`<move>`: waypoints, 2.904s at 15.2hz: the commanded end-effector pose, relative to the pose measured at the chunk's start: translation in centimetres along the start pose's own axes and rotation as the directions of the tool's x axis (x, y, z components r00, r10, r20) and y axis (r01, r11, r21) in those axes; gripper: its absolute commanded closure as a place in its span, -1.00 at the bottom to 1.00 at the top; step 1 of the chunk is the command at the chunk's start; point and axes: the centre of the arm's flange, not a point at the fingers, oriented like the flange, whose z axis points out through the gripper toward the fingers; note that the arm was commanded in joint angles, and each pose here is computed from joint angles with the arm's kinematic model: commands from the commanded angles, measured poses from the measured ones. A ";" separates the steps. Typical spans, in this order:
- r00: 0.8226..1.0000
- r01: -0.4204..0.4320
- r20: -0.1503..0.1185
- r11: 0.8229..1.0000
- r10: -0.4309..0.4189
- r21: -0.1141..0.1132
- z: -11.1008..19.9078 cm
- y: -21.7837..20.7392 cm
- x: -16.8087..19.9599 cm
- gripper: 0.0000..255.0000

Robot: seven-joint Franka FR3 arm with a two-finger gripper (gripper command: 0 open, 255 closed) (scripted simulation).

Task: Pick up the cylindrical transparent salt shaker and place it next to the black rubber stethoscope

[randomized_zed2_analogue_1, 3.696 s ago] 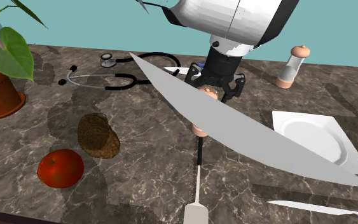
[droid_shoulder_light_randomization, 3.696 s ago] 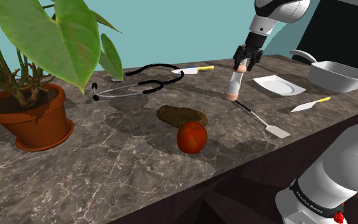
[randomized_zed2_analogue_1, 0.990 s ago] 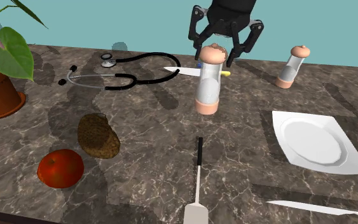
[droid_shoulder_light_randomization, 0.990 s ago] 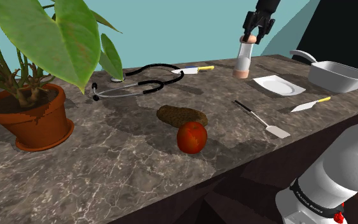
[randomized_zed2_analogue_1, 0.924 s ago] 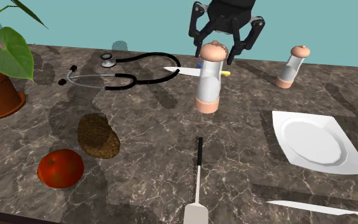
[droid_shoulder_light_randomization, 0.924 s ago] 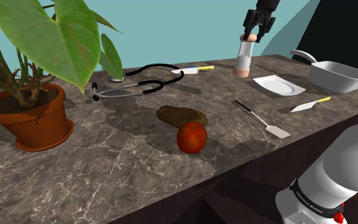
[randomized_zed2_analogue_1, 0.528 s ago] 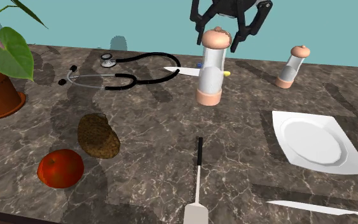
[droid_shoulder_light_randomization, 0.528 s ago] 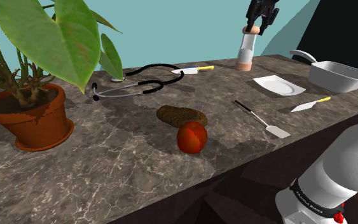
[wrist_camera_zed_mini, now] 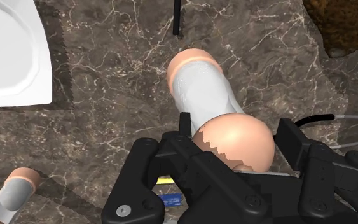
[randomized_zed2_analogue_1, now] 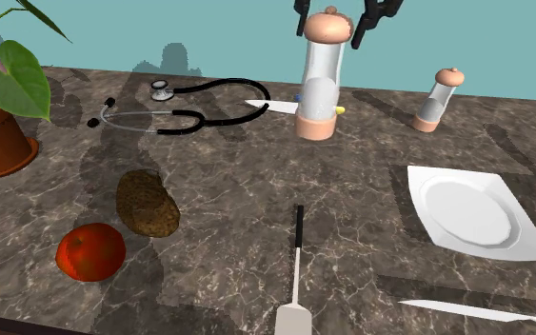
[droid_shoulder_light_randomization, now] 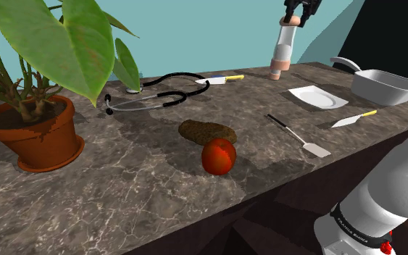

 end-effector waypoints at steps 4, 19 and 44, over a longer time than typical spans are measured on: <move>1.000 0.000 0.000 1.000 0.000 0.000 -2.6 -0.4 0.0 1.00; 1.000 0.000 0.000 1.000 0.000 0.000 3.7 -9.1 5.5 1.00; 1.000 0.000 0.000 1.000 0.000 0.000 19.9 -15.1 10.4 1.00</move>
